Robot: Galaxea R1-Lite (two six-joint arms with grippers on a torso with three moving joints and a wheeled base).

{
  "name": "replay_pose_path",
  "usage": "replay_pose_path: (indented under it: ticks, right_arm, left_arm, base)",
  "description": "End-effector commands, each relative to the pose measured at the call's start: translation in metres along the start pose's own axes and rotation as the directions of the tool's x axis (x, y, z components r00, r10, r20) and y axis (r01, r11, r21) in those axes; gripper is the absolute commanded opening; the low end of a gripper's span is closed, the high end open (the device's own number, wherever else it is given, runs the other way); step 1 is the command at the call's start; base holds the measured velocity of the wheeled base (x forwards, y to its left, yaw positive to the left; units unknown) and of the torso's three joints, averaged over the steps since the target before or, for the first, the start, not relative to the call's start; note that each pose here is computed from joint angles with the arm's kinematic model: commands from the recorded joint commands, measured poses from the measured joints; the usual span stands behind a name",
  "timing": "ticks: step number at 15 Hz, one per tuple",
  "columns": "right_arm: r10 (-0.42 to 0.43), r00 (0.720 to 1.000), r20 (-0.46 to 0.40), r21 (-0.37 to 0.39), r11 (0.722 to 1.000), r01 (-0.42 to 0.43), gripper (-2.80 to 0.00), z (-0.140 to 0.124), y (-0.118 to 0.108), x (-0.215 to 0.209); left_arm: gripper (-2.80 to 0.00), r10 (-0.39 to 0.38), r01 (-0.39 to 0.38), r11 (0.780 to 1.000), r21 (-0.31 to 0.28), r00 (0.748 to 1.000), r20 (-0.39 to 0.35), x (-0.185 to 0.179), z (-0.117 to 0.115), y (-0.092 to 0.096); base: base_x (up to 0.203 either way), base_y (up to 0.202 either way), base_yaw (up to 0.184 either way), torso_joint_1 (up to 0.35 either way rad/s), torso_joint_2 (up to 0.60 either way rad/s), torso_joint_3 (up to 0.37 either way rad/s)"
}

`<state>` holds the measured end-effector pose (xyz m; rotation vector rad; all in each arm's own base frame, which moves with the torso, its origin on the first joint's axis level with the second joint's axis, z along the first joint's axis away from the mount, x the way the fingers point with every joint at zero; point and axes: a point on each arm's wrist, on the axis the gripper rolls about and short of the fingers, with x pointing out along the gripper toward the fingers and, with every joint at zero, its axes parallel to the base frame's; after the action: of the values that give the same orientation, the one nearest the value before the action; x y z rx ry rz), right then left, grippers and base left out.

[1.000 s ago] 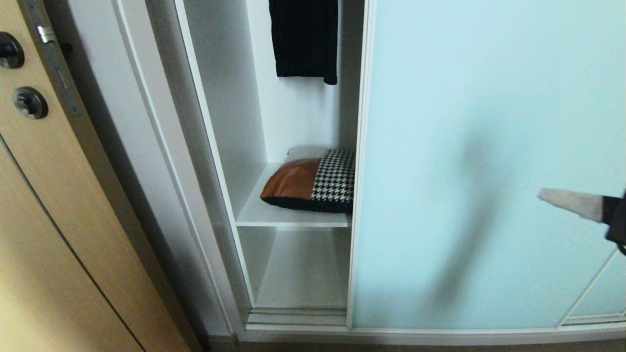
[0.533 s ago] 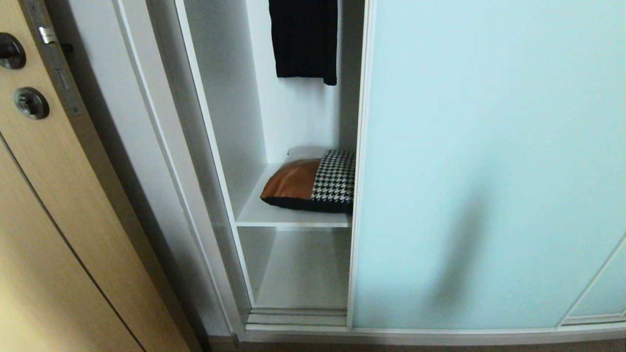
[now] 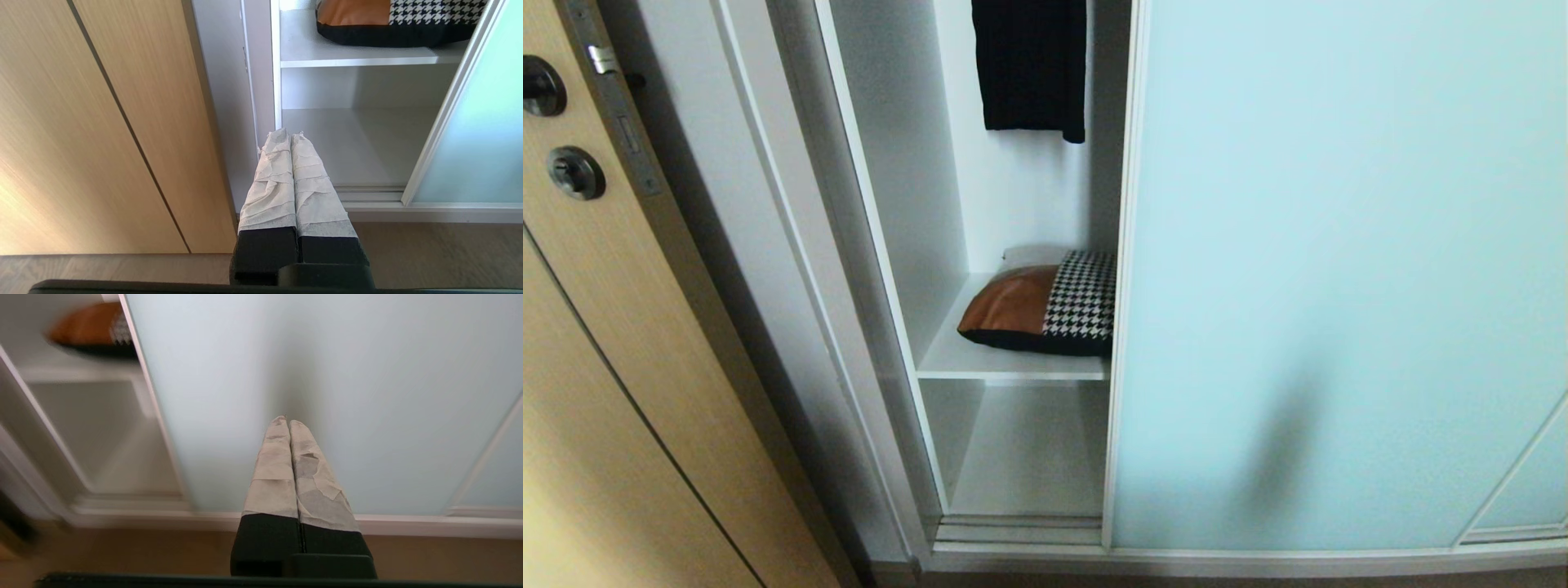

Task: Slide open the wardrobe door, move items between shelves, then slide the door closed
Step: Close the door

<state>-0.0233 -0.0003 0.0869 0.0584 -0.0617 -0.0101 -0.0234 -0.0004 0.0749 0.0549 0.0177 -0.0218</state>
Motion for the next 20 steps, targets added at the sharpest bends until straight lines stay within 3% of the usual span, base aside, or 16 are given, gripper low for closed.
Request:
replay_pose_path:
  ticks: [1,3,8,20]
  right_arm:
    - [0.0,0.999,-0.053,-0.069,0.998,-0.003,-2.8,-0.0103,-0.0005,-0.0002]
    - [0.004,0.994,-0.111,-0.084,0.996,-0.013,-2.8,-0.0113,-0.0005,-0.0026]
    - [0.003,0.999,-0.049,-0.037,0.999,-0.005,-2.8,-0.0102,-0.0005,-0.0001]
    - [0.003,0.999,-0.049,-0.037,0.999,-0.005,-2.8,-0.0102,-0.0005,-0.0001]
  left_arm:
    - [-2.8,0.0,0.0,1.0,0.0,1.0,-0.002,0.0001,0.0,0.0]
    - [-2.8,0.0,0.0,1.0,0.0,1.0,-0.002,0.0001,0.0,0.0]
    - [-2.8,0.0,0.0,1.0,0.0,1.0,-0.002,0.0001,0.0,0.0]
    - [-2.8,0.0,0.0,1.0,0.008,1.0,-0.003,0.0001,-0.0001,0.0]
  base:
    - [0.0,0.0,0.0,0.0,0.0,0.0]
    - [0.0,0.0,0.0,0.0,0.0,0.0]
    - [0.0,0.0,0.0,0.0,0.0,0.0]
    - [0.0,0.0,0.0,0.0,0.0,0.0]
